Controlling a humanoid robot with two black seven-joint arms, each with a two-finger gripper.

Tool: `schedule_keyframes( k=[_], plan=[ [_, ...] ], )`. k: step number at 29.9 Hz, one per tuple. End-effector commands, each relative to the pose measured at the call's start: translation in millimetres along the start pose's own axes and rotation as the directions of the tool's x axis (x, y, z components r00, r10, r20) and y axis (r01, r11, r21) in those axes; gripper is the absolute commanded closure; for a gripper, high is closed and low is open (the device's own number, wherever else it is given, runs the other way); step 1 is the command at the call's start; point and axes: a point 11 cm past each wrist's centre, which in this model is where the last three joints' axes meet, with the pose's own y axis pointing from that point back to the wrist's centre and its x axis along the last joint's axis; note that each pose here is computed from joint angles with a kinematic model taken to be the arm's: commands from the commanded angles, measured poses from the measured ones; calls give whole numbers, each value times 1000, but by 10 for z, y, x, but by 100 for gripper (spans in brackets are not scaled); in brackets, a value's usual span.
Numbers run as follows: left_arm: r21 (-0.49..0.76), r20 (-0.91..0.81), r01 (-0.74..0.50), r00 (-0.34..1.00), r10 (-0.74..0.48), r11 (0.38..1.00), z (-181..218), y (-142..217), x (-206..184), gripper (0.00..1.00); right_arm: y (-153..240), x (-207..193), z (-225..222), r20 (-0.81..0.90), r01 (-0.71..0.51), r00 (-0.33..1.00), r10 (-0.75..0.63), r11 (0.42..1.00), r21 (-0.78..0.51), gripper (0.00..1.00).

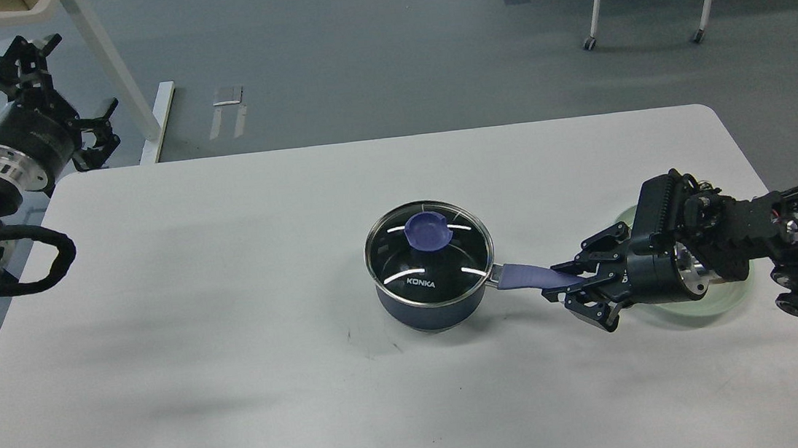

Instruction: Open pot lid

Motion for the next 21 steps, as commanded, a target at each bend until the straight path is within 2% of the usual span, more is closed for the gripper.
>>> schedule_keyframes(
  k=[1, 6, 9, 12, 16, 19, 21],
  plan=[
    [19, 105, 73, 992, -74, 997, -7, 20, -166, 1, -15, 22, -17, -3, -6, 1000, 6, 1000, 6, 82],
    [95, 398, 243, 880, -260, 965, -174, 46, -568, 1, -16, 20, -20, -2, -9, 1000, 9, 1000, 7, 83],
    [147, 546, 362, 746, -381, 921, -294, 81, -937, 1, -17, 50, -31, -10, -32, 999, 32, 999, 12, 83],
    [181, 687, 458, 574, -445, 871, -430, 90, -1325, 1, -24, 56, -40, -13, -44, 999, 44, 999, 15, 83],
    [205, 861, 563, 286, -421, 801, -507, 80, -1817, 1, -24, 56, -40, -13, -44, 999, 44, 999, 15, 83],
    [271, 921, 636, 47, -387, 723, -688, 192, -2145, 1, -27, 45, -46, -11, -42, 999, 43, 999, 16, 83],
    [284, 937, 675, -44, -347, 681, -717, 229, -2365, 1, -33, 25, -57, -8, -38, 999, 39, 999, 19, 83]
  ],
)
